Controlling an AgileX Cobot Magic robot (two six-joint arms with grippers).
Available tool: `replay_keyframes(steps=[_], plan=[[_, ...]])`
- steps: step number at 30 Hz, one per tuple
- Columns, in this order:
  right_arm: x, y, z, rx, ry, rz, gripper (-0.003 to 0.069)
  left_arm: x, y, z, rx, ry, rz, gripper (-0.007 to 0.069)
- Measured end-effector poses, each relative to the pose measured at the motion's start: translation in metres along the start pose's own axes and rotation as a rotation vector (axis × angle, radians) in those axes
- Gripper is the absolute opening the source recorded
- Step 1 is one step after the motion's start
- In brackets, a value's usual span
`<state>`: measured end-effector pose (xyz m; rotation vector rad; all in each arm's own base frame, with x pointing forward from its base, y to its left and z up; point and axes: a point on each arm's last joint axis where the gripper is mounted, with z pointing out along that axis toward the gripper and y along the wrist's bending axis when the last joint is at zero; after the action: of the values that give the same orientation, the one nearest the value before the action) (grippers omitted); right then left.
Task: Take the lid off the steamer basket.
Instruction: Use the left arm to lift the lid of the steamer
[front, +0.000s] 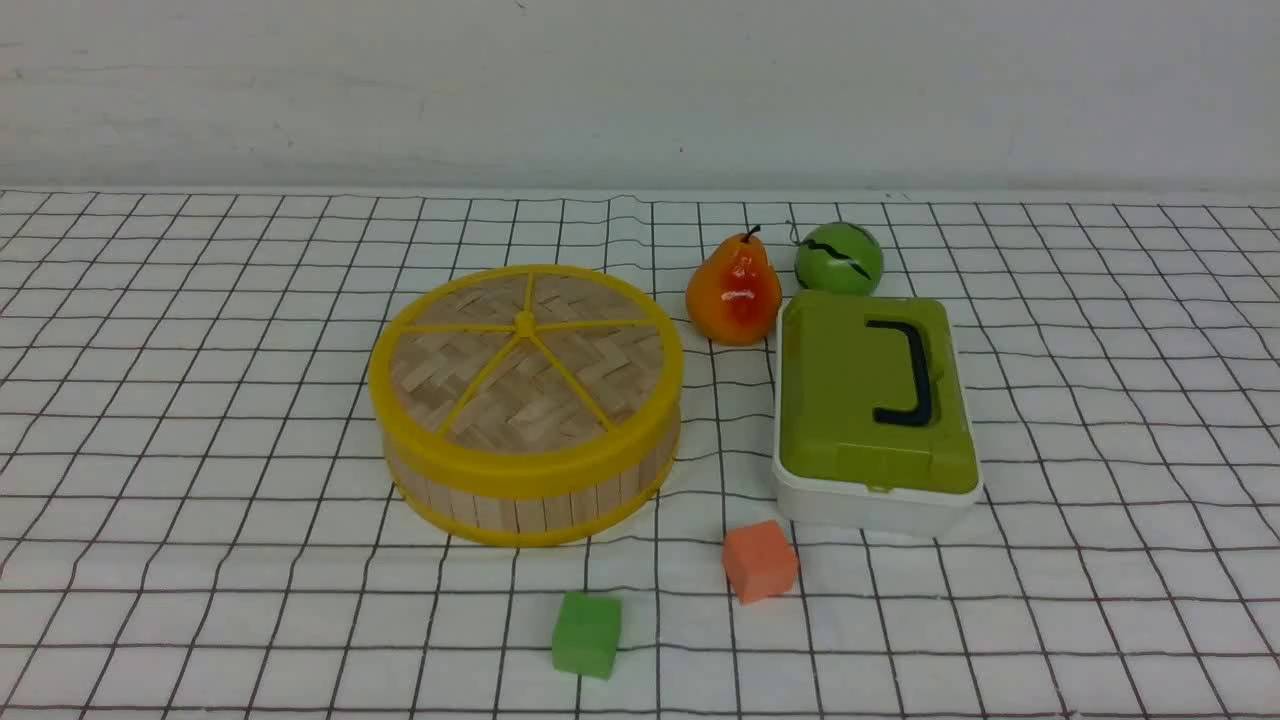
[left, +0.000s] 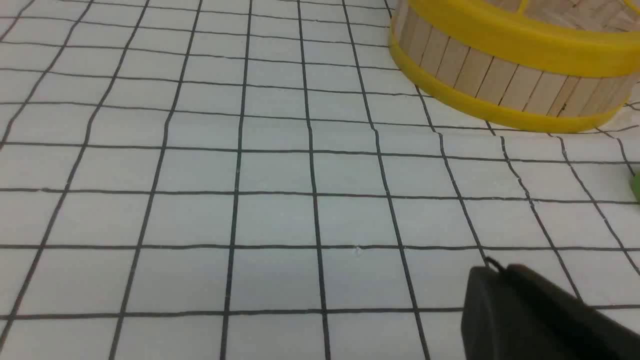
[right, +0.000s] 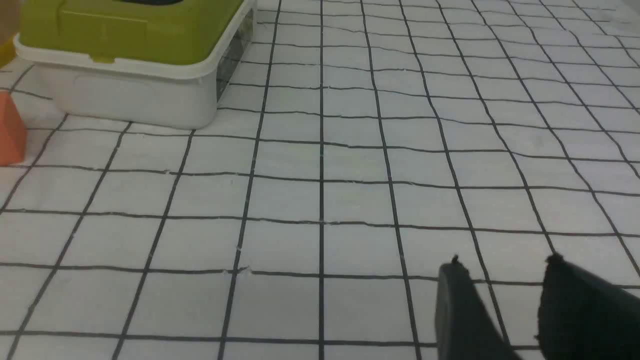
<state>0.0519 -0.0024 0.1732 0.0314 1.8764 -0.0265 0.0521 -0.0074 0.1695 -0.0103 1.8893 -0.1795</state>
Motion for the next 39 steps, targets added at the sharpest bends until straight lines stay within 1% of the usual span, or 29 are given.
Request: replay_keyframes(steps=[39], plan=[[0.0000,0.0000,0.0000,0.000,0.000,0.000,0.0239,0.0000,-0.0001,0.0000,0.001,0.000,-0.001,0.0009]])
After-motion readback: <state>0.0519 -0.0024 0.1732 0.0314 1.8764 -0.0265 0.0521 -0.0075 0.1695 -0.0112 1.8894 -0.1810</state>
